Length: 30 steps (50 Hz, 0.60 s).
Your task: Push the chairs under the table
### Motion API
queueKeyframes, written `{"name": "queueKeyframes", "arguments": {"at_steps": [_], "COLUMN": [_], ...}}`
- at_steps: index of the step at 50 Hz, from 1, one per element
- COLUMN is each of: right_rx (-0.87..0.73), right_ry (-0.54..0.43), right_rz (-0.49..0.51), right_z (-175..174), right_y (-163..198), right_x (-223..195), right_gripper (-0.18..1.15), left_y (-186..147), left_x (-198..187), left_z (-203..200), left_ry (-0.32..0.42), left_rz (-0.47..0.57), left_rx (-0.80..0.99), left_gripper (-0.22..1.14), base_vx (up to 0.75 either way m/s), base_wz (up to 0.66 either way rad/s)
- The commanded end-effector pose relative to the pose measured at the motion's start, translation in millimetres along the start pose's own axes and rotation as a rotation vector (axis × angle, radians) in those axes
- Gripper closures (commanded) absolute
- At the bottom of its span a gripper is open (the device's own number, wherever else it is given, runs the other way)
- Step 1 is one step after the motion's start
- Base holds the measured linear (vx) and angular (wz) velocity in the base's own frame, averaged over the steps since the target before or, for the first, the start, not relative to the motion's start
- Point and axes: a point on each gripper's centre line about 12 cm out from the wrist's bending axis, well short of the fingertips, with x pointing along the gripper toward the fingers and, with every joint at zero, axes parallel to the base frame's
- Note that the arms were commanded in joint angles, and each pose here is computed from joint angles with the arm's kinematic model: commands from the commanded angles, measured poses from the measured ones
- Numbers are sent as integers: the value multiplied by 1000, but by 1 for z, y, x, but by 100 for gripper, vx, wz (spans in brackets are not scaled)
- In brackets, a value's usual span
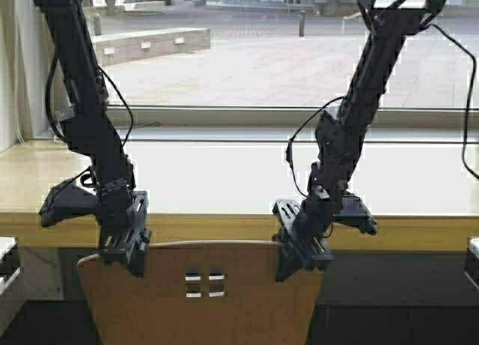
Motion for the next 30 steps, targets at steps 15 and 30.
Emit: {"name": "queueKeyframes", "arguments": {"at_steps": [15,30], "right_rx": [-157,-234], "right_ry": [-2,-78], "right_rz": [1,-14], "right_z": [-12,-5], "right_y": [6,0], "right_x": [-4,-15], "right_gripper": [93,93], "left_y": [-14,-17], "left_x": [2,7], "left_z": [0,-3], "left_ry": [-7,6], "left_rz": [-46,-40], "left_rx": [-4,-2], "left_gripper": [88,87], "base_vx": [20,16], "base_wz": [-3,2]}}
